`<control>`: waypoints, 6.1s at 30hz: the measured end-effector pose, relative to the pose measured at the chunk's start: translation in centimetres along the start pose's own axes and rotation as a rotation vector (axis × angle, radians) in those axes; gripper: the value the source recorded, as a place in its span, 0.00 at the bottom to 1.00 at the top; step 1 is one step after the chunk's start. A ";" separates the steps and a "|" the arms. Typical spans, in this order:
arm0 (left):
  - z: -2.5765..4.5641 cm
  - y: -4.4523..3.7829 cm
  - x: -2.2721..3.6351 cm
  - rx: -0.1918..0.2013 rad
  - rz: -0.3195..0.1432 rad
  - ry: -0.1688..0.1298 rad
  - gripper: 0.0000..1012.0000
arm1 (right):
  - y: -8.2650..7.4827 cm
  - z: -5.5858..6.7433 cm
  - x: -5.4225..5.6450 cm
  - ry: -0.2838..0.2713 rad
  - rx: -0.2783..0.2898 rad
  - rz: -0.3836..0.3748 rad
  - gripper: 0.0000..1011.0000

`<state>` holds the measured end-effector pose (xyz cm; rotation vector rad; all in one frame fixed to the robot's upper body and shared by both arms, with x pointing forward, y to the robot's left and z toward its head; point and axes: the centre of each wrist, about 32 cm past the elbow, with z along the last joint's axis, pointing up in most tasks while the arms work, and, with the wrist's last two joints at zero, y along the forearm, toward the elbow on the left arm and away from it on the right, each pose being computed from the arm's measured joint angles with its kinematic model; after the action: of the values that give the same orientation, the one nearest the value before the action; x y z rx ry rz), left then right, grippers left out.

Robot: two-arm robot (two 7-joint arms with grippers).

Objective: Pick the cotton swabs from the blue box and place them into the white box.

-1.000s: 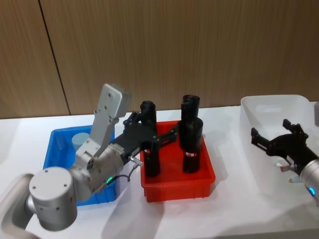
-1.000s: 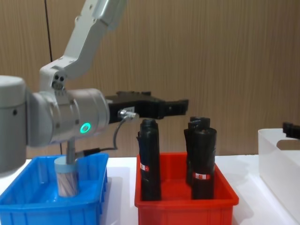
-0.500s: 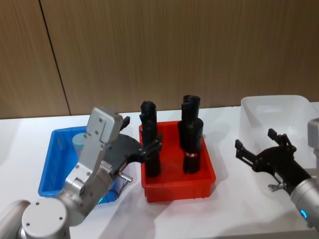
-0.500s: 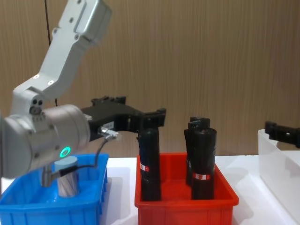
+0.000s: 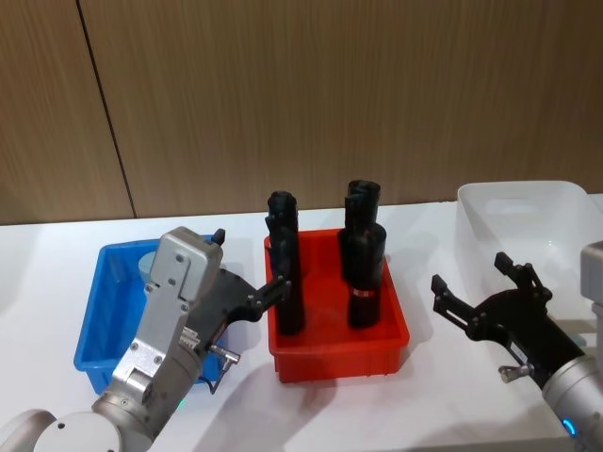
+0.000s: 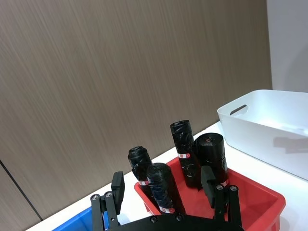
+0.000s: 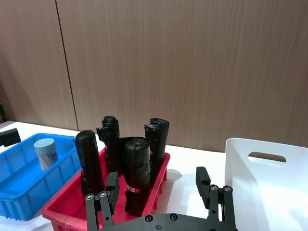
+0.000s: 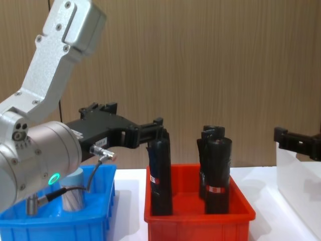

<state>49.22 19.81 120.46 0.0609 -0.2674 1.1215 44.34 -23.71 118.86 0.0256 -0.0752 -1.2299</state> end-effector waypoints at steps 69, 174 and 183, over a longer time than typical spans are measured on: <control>-0.02 0.03 0.01 0.000 0.002 0.000 0.99 | 5.9 -2.4 3.5 -0.056 -0.040 0.100 0.99; -0.02 0.03 0.01 0.000 0.002 0.000 0.99 | 20.1 -3.4 7.7 0.051 -0.087 0.505 0.54; -0.02 0.03 0.01 0.000 0.002 0.000 0.99 | 19.1 -0.2 7.9 0.023 0.005 0.457 0.54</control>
<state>49.20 19.84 120.44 0.0611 -0.2676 1.1238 64.94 -24.82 120.14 0.0251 -0.0595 -0.7727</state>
